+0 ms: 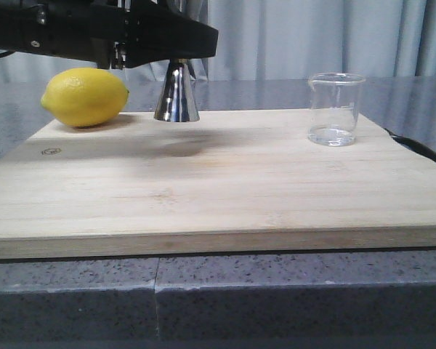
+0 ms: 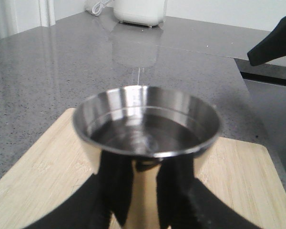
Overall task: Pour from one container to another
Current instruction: 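Lower the jigger onto the board with the left gripper and open it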
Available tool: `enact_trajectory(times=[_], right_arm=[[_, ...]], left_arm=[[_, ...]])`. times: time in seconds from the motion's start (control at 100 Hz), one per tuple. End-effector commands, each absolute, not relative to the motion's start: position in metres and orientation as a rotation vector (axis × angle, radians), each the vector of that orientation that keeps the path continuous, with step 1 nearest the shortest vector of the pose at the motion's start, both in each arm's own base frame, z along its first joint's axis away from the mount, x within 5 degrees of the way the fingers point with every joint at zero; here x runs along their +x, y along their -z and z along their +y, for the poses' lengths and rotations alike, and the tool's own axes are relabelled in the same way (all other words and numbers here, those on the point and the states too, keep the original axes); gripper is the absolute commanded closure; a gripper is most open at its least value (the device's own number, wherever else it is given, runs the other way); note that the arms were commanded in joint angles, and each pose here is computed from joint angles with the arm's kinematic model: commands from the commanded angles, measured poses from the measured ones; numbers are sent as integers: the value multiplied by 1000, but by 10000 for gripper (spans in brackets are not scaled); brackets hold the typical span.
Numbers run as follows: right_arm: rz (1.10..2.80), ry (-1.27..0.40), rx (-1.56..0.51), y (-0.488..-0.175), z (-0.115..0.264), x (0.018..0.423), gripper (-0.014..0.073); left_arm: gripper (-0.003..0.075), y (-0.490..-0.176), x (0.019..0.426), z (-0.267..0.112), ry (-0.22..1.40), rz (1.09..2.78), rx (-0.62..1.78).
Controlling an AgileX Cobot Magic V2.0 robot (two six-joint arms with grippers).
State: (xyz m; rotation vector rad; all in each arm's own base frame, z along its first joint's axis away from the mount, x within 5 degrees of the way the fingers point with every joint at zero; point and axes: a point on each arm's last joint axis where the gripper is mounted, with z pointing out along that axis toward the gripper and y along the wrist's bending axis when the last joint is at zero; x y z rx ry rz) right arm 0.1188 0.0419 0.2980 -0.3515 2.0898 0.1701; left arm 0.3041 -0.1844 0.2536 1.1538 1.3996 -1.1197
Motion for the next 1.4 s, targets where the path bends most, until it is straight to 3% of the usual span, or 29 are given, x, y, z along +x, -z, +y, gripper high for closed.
enact_trajectory(times=[0.0, 0.83, 1.39], right_arm=[[1974, -171, -343, -317, 42, 122, -1], [1969, -170, -344, -317, 42, 122, -1], [1969, -170, -344, -317, 42, 122, -1]], left_arm=[[542, -284, 291, -187, 1183, 1216, 1147], [542, -282, 293, -187, 1113, 1180, 1157], [542, -260, 303, -190, 1166, 1228, 1129]])
